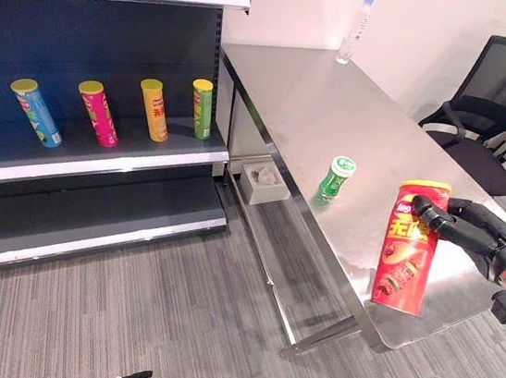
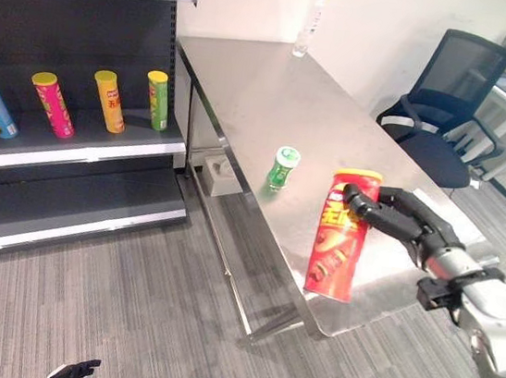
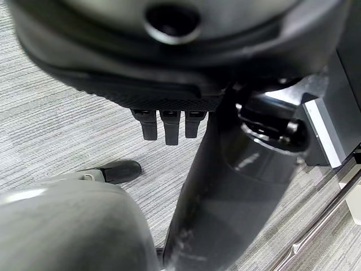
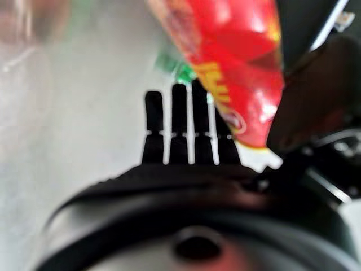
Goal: Put the goods on the table back onto the shelves and tidy them up.
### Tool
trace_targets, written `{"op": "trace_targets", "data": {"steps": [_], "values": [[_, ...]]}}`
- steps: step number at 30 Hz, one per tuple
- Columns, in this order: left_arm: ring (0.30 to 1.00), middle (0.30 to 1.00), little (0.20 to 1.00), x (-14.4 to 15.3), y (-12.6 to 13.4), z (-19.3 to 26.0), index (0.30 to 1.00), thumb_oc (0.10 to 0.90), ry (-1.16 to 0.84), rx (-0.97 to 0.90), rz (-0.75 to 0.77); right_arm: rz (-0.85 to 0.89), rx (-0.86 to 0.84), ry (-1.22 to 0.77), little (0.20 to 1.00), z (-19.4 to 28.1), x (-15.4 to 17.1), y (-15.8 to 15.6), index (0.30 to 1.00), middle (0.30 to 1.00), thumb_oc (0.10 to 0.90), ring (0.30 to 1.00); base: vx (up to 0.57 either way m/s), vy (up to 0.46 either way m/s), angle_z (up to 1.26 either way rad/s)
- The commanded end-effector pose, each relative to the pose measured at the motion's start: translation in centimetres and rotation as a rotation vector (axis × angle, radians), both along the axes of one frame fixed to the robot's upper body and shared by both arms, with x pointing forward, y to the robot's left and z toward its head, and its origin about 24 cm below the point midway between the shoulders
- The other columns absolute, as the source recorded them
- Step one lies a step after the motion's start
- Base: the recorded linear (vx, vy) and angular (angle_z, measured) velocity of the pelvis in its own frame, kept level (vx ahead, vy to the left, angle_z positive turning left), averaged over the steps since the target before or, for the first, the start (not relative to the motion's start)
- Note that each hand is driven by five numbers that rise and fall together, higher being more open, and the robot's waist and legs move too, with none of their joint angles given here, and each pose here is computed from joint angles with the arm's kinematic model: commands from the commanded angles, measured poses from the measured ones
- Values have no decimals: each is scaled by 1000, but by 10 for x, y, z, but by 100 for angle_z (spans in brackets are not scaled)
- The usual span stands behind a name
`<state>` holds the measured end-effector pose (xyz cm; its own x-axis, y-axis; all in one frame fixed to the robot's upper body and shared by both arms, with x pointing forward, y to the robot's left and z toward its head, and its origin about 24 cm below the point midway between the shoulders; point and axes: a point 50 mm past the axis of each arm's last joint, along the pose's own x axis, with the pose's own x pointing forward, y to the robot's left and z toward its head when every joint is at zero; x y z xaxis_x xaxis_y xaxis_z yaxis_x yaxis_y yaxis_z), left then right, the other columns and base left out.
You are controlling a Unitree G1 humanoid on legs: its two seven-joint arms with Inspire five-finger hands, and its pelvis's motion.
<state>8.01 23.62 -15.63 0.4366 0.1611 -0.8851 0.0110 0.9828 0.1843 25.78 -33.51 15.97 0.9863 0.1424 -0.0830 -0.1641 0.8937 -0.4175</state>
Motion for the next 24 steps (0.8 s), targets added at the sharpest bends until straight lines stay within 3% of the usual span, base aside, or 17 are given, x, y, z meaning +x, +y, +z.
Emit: {"op": "trace_targets", "data": {"steps": [1,6,10,17,19,24], "values": [[900,900,900,28,-1,8,900,800,-90,10,-68,-63,81,-390,300,67,8,-3,300,300,400,300,0,0,0],[900,900,900,30,2,9,900,800,-96,33,-67,-137,130,-563,300,74,3,0,300,300,400,300,0,0,0],[900,900,900,32,3,10,900,800,-100,62,-77,-215,74,-767,300,94,-4,8,300,300,400,300,6,-3,1],[900,900,900,32,3,10,900,800,-100,62,-77,-216,74,-767,300,94,-4,8,300,300,400,300,0,-1,5],[900,900,900,29,6,10,900,800,-93,75,-71,-219,107,-914,300,116,-10,16,300,300,400,300,23,-33,3],[900,900,900,25,6,10,900,800,-84,75,-68,-218,92,-937,300,124,-8,18,300,300,400,300,4,-25,11]]}}
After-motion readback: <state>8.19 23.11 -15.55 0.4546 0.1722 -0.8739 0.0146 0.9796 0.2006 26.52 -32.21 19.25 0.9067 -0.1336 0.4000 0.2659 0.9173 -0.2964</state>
